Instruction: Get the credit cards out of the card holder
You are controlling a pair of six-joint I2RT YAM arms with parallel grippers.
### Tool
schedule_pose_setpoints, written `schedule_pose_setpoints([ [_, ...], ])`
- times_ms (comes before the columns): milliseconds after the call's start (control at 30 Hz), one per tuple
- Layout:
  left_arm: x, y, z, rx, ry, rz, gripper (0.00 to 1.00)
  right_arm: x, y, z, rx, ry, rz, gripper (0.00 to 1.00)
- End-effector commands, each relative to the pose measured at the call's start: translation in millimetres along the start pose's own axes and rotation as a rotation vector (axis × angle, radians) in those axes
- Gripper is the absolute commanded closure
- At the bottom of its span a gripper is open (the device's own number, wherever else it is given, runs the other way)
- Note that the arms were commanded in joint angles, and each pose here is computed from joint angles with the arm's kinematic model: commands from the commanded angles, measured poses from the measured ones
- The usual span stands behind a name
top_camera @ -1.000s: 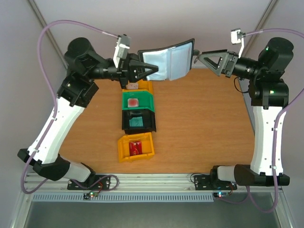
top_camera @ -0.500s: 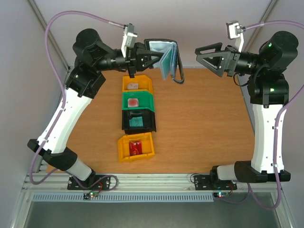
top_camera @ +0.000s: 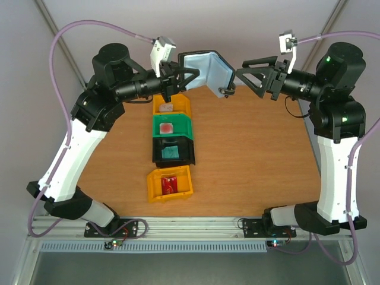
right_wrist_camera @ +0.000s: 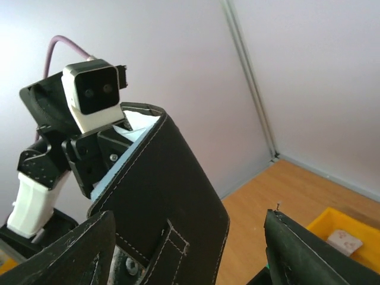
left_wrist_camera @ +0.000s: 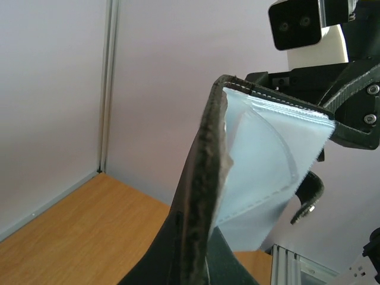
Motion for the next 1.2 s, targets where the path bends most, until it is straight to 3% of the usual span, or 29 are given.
schedule_pose_setpoints([
  [0, -3, 20, -6, -0.068, 0.010, 0.036, 1.00, 14, -6, 7, 0.076, 0.137, -0.025, 0.26],
  [67, -5, 22, -6, -0.074, 0.001, 0.054, 1.00, 18, -14, 3, 0.127, 0.189, -0.012, 0.20],
  [367, -6, 24, -10, -0.090, 0.007, 0.078, 1.00, 16, -18, -15, 0.154, 0.159, 0.006, 0.18],
  [500, -11, 27, -10, -0.106, -0.025, 0.083, 1.00, 6, -12, -11, 0.111, 0.068, -0.022, 0.27],
  [633, -13, 29, -10, -0.116, -0.040, 0.085, 1.00, -3, -1, -8, 0.052, 0.015, -0.058, 0.47],
  [700, -14, 31, -11, -0.119, -0.040, 0.083, 1.00, -6, -2, -3, 0.065, 0.024, -0.039, 0.49],
  [1000, -11, 29, -9, -0.111, -0.029, 0.067, 1.00, 12, -24, 4, 0.143, 0.128, -0.044, 0.26],
  [1167, -8, 27, -8, -0.103, -0.013, 0.064, 1.00, 11, -35, -2, 0.162, 0.092, -0.069, 0.22],
])
Point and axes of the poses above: each gripper's point midway between its finger pads, its own z axis out along the fingers, its own x axis along the line the jaws close on, y = z × x, the point moved 2 cm from there along -z, back along the fingers, and after that the axes turned 13 degrees about z, right-handed, at the moved point
